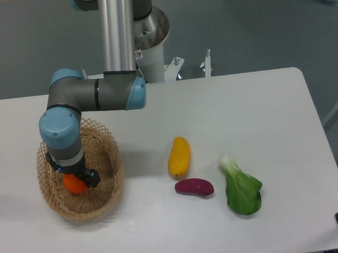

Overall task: Pick up the orange from the basket
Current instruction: 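Lower the gripper into the basket around the orange, then close the gripper on the orange and lift it, then carry the held orange out of the basket toward the bok choy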

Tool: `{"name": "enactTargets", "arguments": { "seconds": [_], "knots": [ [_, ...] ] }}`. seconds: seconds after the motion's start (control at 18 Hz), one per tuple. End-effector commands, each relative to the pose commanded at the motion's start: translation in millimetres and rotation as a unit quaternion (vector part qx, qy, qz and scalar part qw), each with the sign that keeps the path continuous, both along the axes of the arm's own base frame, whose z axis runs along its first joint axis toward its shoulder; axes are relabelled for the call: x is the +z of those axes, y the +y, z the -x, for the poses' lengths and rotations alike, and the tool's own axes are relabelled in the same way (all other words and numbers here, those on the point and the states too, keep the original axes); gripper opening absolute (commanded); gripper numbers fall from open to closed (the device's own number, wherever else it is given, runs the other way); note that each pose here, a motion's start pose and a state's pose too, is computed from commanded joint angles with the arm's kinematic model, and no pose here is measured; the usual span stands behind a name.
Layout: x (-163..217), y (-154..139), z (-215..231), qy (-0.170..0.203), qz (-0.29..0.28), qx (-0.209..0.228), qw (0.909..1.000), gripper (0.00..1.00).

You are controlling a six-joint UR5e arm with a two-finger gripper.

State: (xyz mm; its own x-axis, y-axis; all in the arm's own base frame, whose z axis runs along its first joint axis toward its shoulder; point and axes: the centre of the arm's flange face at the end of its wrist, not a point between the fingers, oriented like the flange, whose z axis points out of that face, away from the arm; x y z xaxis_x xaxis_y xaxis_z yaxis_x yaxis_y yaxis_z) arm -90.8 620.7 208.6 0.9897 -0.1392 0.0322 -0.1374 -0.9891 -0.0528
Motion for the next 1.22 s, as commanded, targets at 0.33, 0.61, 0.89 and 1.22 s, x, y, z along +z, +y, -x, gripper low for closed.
{"name": "enactTargets", "arguments": {
  "seconds": [0.33, 0.61, 0.89, 1.22],
  "knots": [
    [20, 4, 3, 0.006, -0.016, 0.002, 0.9998, 0.44],
    [47, -1, 5, 0.014, -0.036, 0.0, 0.9993, 0.44],
    [88, -15, 48, 0.03, -0.068, 0.033, 0.9966, 0.44],
    [104, -38, 117, 0.042, -0.077, 0.053, 0.9947, 0.44]
  ]
}}
